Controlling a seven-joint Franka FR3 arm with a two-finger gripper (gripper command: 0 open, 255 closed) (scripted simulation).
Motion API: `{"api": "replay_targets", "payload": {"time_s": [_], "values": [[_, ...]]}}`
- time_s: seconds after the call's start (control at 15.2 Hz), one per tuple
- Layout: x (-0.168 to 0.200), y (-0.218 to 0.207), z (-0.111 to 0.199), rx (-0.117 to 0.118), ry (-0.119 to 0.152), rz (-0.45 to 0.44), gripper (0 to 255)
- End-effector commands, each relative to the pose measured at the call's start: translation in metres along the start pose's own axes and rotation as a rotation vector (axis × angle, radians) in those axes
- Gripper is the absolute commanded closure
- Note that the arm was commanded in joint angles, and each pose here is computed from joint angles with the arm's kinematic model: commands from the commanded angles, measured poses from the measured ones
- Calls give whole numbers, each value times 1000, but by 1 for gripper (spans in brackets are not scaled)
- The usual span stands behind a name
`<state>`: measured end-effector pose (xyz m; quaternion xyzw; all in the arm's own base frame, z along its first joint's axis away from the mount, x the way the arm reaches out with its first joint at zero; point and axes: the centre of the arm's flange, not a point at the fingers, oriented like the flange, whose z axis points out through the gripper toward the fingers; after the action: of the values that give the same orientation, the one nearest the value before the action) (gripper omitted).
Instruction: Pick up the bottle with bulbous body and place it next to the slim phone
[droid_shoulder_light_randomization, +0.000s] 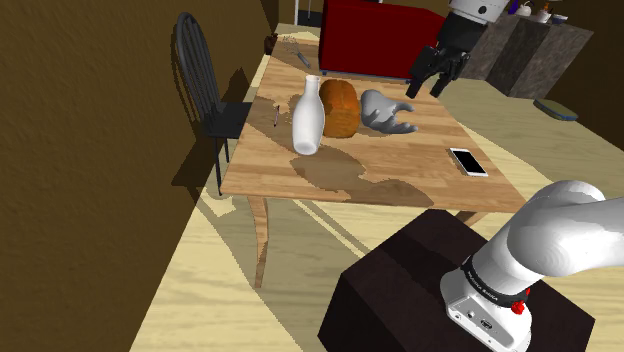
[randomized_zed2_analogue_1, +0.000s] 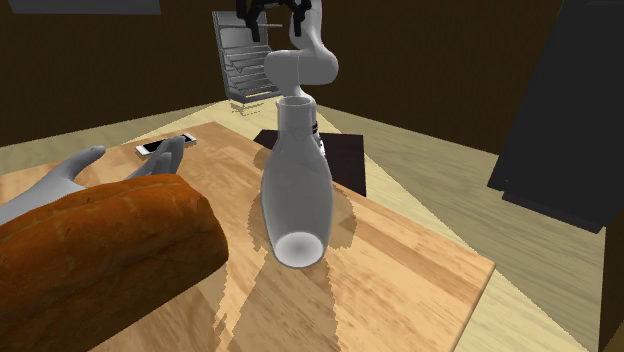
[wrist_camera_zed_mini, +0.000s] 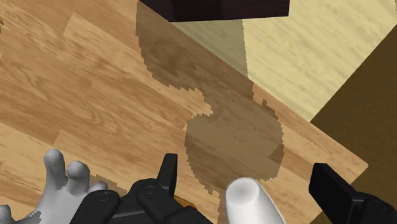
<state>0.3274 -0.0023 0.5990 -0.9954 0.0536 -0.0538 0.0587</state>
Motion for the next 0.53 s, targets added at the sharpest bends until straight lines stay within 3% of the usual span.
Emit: {"api": "replay_targets", "payload": {"time_s": [0.0,0.46], "values": [[0,0,0,0,0,0,0],[83,-42,22,-31,-10,-3,0]]}}
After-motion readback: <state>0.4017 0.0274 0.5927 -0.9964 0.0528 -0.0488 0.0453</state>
